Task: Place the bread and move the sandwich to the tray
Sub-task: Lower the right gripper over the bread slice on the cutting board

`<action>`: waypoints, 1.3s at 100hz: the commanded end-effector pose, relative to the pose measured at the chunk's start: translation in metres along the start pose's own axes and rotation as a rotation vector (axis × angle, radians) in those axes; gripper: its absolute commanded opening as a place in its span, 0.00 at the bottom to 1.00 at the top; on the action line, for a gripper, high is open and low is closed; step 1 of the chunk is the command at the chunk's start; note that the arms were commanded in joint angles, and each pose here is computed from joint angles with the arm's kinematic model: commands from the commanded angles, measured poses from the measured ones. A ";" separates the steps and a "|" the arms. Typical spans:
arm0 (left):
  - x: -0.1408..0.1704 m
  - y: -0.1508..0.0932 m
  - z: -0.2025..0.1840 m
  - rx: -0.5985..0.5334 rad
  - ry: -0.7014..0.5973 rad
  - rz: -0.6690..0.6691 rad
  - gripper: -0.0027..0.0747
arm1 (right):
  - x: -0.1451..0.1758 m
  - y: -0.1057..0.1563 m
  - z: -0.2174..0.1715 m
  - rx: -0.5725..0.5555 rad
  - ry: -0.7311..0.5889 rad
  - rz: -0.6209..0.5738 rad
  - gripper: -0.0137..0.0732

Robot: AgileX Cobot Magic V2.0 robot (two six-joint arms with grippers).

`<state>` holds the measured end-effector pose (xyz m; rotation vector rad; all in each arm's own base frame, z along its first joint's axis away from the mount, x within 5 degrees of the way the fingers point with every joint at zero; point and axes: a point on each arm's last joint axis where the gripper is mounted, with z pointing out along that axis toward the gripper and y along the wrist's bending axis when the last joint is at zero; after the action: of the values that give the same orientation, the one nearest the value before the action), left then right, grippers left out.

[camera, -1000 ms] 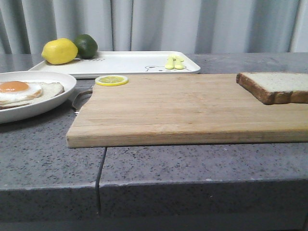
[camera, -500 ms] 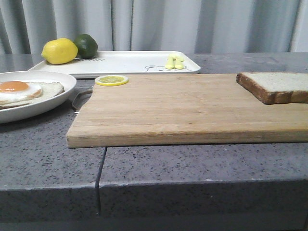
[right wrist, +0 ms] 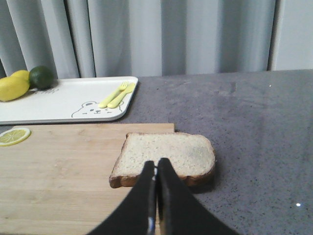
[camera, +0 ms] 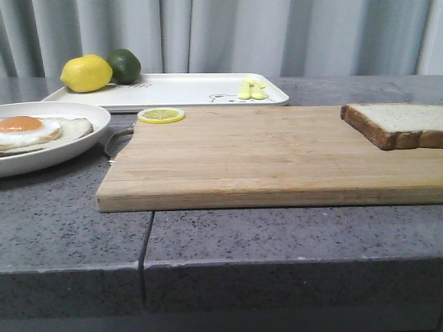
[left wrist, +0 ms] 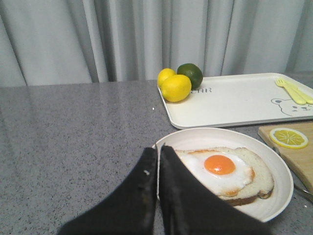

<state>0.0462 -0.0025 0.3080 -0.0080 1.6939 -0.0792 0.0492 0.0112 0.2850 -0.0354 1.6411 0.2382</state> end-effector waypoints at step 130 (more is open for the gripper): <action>-0.069 -0.011 0.034 0.057 0.227 -0.135 0.66 | -0.076 0.009 0.051 -0.001 0.145 0.017 0.71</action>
<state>0.0854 -0.0117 0.3571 -0.0563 2.0020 -0.2151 0.1011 0.0202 0.3392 -0.0534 1.9091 0.2502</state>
